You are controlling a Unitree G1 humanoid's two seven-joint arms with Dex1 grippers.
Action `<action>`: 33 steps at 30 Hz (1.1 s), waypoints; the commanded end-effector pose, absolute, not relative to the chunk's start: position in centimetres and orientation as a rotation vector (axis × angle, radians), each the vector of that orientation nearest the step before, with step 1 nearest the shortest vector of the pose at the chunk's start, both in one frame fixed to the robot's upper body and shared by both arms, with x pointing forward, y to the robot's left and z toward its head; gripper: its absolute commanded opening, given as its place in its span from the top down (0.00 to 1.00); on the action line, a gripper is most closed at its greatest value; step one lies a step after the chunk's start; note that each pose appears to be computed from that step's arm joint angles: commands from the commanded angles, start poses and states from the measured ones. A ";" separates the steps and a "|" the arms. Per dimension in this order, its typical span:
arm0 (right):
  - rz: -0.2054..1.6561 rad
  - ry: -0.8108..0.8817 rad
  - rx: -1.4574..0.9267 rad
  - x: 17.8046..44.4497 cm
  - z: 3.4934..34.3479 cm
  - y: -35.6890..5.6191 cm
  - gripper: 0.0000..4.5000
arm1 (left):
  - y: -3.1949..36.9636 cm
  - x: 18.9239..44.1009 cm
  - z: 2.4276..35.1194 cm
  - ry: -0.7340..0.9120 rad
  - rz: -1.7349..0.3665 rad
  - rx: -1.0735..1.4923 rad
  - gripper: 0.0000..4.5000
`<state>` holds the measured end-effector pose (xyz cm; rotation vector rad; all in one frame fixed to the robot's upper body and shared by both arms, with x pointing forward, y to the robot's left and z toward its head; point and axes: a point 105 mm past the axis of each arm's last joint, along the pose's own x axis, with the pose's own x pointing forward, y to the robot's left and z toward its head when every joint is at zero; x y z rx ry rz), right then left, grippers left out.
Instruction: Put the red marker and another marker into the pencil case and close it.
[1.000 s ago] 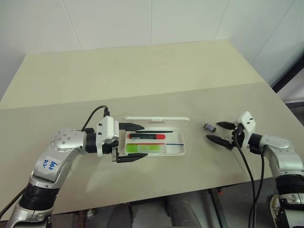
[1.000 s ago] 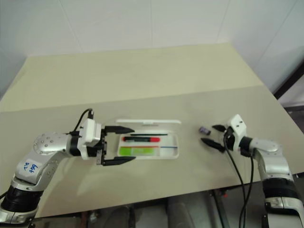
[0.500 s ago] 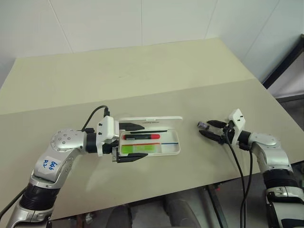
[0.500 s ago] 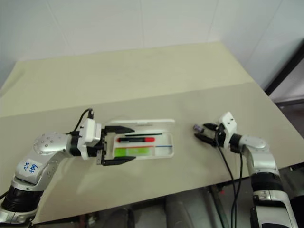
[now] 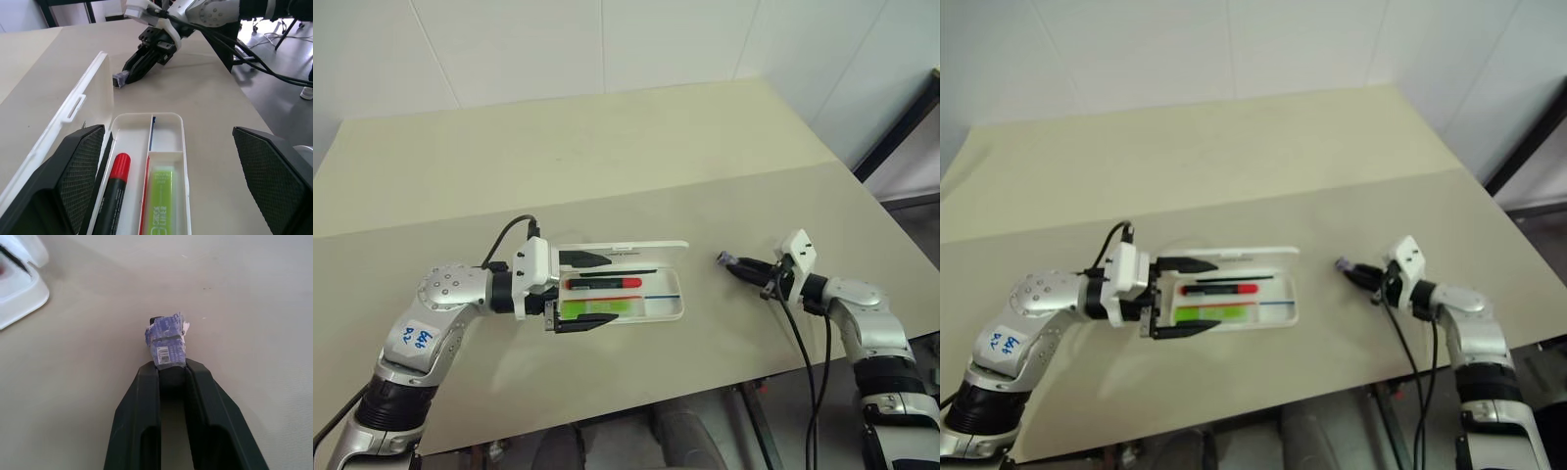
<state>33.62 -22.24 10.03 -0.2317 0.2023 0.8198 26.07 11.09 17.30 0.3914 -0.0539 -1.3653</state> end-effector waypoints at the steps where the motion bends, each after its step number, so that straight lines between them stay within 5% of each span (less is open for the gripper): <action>1: 0.832 0.157 -0.277 32.5 12.4 -23.0 0.93 | 11.5 26.0 17.8 -0.075 -1.353 0.425 0.00; 13: 1.057 0.100 -0.307 28.0 16.3 -17.1 0.93 | 12.6 25.6 17.2 -0.050 -1.344 0.417 0.00; 20: 1.241 0.133 -0.301 27.6 14.6 -12.6 0.93 | 12.8 25.4 17.1 -0.041 -1.340 0.413 0.00; 33: 1.376 0.164 -0.360 28.8 12.9 -10.8 0.93 | 14.1 25.1 17.1 -0.022 -1.285 0.433 0.00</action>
